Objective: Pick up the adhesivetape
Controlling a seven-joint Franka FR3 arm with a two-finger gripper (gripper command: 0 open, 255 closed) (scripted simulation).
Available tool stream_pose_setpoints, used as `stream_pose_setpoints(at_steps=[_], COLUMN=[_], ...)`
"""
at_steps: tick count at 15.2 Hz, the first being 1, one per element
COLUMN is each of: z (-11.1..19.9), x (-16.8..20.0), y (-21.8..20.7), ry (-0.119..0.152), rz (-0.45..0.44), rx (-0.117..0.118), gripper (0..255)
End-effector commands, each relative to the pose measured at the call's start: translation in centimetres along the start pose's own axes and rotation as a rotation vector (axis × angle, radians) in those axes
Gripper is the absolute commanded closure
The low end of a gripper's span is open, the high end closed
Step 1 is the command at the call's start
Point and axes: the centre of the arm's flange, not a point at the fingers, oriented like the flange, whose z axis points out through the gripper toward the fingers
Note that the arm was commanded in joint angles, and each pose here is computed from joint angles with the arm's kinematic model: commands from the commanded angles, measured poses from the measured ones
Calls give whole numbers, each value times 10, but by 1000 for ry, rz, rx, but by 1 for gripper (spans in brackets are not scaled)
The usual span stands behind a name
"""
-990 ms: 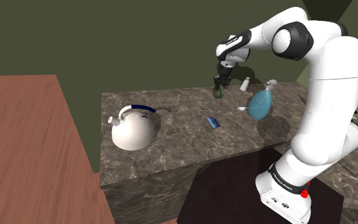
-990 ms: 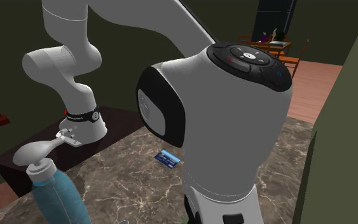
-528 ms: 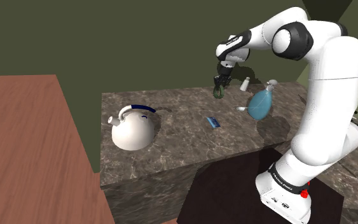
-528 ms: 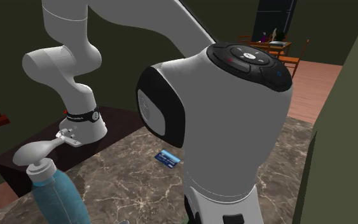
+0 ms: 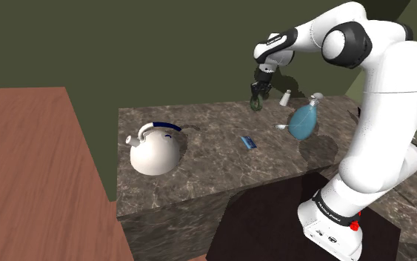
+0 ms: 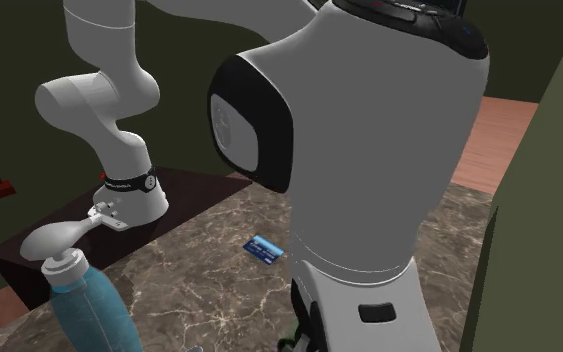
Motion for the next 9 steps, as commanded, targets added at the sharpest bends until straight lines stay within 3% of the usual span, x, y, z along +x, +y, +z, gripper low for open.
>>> stream_pose_setpoints(at_steps=[1, 9], z=[-12, -44], x=[-1, -4], y=[0, -1], ry=[0, 0], rz=[0, 0], rx=[0, 0], gripper=[255, 255])
